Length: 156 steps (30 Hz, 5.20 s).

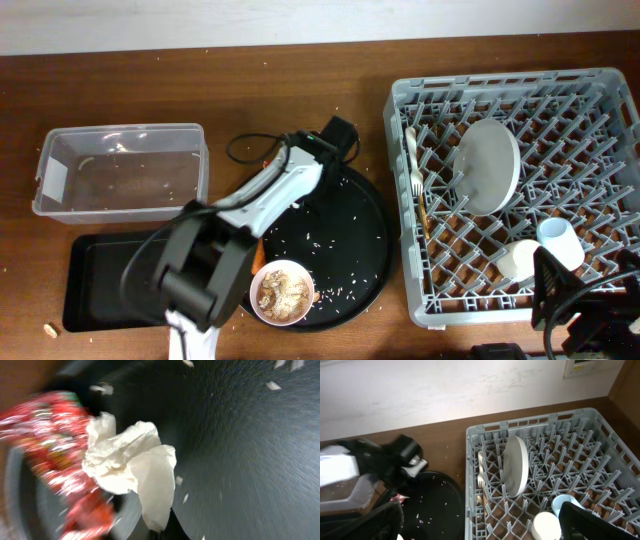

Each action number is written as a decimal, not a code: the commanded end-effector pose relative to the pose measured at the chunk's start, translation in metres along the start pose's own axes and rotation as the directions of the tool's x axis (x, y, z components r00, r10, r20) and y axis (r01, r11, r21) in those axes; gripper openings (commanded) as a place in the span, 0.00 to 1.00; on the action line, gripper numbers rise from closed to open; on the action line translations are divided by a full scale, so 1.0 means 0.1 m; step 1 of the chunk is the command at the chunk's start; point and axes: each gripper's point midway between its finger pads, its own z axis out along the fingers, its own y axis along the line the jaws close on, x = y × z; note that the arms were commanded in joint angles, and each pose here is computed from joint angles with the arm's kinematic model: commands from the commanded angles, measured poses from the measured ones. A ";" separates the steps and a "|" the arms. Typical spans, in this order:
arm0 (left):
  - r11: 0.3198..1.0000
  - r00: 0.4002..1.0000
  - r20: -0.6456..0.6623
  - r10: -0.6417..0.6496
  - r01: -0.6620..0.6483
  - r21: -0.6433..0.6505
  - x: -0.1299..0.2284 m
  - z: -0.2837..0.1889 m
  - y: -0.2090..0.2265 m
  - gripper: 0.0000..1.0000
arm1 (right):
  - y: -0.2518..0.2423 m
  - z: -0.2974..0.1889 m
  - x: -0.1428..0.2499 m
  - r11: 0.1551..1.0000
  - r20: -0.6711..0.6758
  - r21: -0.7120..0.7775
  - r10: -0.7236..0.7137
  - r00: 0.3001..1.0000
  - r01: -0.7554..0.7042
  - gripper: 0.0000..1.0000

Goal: Sort waste into correct bins and load items into the dishwasher rack
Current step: 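Grasp the white tissue with the left gripper and drop it in the clear bin, then grasp the red snack wrapper with the left gripper and drop it in the clear bin, then grasp the carrot with the left gripper and place it on the black tray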

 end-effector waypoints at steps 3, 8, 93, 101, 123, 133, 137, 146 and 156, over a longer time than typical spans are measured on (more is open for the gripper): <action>0.962 0.948 0.200 -0.248 0.265 -0.062 -0.01 -1.08 1.04 0.00 | 0.01 -0.01 0.01 1.000 0.003 -0.005 -0.007 1.000 0.007 0.99; 0.810 0.804 0.146 -0.576 0.586 -0.032 0.37 -0.97 2.19 0.00 | 0.01 -0.01 0.01 1.000 0.003 -0.005 -0.007 1.000 0.007 0.99; 0.896 0.892 -0.191 -0.409 0.432 0.100 1.51 0.42 0.43 0.27 | 0.01 -0.01 0.01 1.000 0.003 -0.005 -0.007 1.000 0.007 0.99; 0.892 0.899 -0.095 -0.427 0.436 0.117 1.01 -0.27 0.61 0.06 | 0.01 -0.01 0.01 1.000 0.003 -0.005 -0.007 1.000 0.007 0.99; 0.414 0.384 -0.189 -0.904 0.898 -0.152 2.33 -0.19 1.95 0.70 | 0.01 -0.01 0.01 1.000 0.003 -0.005 -0.007 1.000 0.007 0.98; 0.776 0.783 -0.123 -0.610 0.622 0.107 1.59 -1.03 1.30 0.67 | 0.01 -0.01 0.01 1.000 0.003 -0.005 -0.007 1.000 0.007 0.99; 0.919 0.932 -0.059 -0.358 0.363 0.155 1.46 -0.93 0.33 0.42 | 0.01 -0.01 0.01 1.000 0.003 -0.005 -0.007 1.000 0.007 0.99; 0.956 0.981 -0.008 -0.194 0.191 0.221 1.86 -0.41 -0.66 0.35 | 0.01 -0.01 0.01 1.000 0.003 -0.005 -0.007 1.000 0.007 0.99; 0.973 0.992 -0.034 -0.118 0.122 0.197 1.97 -0.06 -0.82 0.35 | 0.01 -0.01 0.01 1.000 0.003 -0.005 -0.007 1.000 0.007 0.99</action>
